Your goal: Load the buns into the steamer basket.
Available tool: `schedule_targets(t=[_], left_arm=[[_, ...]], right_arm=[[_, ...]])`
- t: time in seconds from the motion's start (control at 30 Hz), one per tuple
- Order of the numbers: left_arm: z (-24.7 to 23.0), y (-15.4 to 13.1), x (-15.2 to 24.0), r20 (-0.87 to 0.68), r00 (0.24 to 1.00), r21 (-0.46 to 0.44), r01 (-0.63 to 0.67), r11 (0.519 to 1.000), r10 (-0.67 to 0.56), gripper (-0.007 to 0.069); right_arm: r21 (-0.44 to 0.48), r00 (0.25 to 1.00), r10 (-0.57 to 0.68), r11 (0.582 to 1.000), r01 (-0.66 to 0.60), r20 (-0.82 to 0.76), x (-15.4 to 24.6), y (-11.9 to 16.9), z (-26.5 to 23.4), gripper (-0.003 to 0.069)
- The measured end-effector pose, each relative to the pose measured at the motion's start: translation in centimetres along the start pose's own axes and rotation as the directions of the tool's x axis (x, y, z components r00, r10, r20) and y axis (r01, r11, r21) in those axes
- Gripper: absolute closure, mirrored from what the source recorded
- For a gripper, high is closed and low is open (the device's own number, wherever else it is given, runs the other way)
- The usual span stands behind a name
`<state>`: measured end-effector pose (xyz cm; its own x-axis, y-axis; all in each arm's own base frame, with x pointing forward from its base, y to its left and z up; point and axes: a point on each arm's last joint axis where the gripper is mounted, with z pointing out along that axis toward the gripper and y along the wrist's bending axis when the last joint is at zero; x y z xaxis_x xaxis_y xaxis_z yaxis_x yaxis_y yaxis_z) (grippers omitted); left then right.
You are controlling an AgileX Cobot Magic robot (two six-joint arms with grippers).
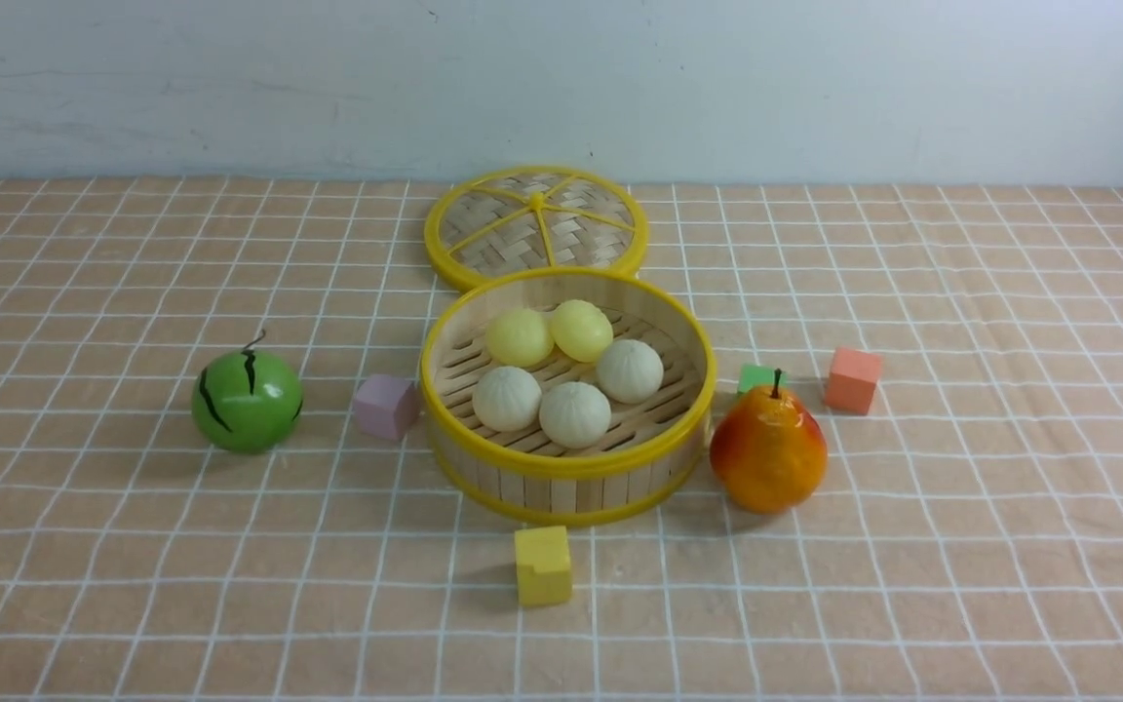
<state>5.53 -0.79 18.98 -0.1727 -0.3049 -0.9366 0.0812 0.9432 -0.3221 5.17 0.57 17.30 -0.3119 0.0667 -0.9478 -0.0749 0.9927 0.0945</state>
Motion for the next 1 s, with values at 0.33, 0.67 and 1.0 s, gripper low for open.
schedule_targets(t=[0.33,0.67,1.0], left_arm=[[0.0,0.8,1.9,-0.146,0.987,-0.088,0.058,0.994,-0.071,0.0638],[0.0,0.8,1.9,-0.145,0.987,-0.088,0.059,0.994,-0.071,0.0638],[0.0,0.8,1.9,-0.145,0.987,-0.088,0.059,0.994,-0.071,0.0638]], right_arm=[[0.000,1.000,0.000,1.000,0.000,0.002,0.0,0.0,0.0,0.0658],[0.000,1.000,0.000,1.000,0.000,0.002,0.0,0.0,0.0,0.0650],[0.000,1.000,0.000,1.000,0.000,0.002,0.0,0.0,0.0,0.0637]])
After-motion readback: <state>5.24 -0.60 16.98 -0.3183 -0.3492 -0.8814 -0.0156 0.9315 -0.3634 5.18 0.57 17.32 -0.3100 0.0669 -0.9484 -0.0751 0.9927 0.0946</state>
